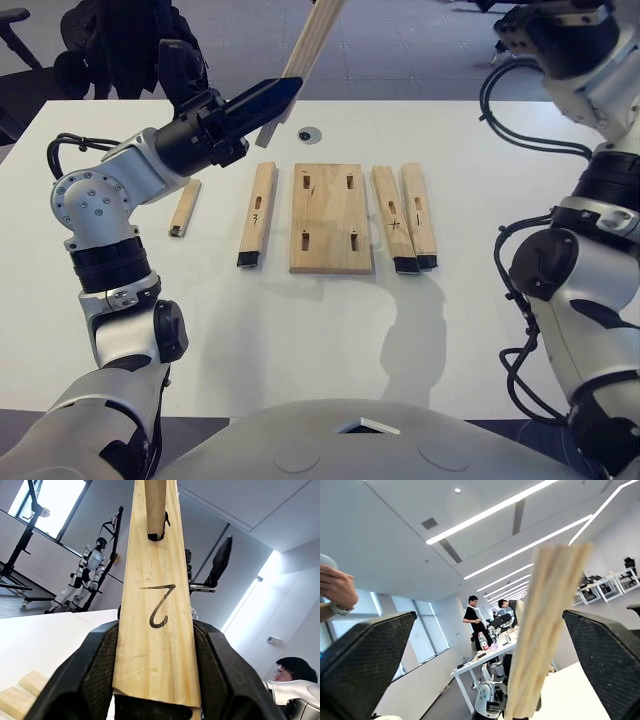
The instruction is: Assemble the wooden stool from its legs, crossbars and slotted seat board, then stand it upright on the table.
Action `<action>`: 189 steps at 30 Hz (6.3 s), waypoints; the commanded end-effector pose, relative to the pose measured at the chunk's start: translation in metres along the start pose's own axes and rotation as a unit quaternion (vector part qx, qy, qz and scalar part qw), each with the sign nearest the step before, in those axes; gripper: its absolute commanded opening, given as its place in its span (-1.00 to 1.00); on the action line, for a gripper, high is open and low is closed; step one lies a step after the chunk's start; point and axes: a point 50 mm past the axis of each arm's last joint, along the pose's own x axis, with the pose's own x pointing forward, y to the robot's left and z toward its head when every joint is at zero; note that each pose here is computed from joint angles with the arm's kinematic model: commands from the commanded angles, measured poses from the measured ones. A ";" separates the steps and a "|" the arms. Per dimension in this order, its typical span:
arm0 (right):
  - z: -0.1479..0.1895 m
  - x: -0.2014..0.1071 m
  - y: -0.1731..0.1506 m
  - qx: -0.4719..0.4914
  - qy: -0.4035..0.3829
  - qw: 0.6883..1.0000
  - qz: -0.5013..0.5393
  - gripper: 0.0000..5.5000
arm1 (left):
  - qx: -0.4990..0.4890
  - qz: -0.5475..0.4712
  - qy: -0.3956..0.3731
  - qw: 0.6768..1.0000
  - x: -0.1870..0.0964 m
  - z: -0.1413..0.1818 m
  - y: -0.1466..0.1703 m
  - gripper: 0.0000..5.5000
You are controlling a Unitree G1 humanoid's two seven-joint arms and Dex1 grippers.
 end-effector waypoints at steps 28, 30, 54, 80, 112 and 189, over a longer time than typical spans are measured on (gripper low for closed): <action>-0.020 0.024 -0.006 0.032 -0.028 0.999 0.014 0.96 | 0.003 -0.025 0.044 0.999 0.008 -0.025 -0.013 -0.27; -0.023 0.023 -0.007 0.033 -0.026 0.999 0.011 0.96 | 0.003 -0.025 0.043 0.999 0.009 -0.025 -0.014 -0.27; -0.050 0.017 -0.012 0.041 -0.022 0.999 -0.014 -0.01 | 0.007 -0.030 0.042 0.999 0.012 -0.025 -0.016 -0.27; -0.054 0.008 -0.014 0.030 -0.029 0.998 -0.040 -0.24 | 0.036 -0.026 0.039 0.998 0.010 -0.027 -0.022 0.41; 0.004 -0.041 -0.009 -0.137 -0.080 0.968 -0.193 -0.24 | 0.479 0.303 0.298 0.768 0.043 -0.084 0.044 0.93; -0.009 -0.047 -0.033 -0.223 -0.011 0.943 -0.248 -0.24 | 0.493 0.229 0.328 0.773 0.018 -0.053 0.014 0.93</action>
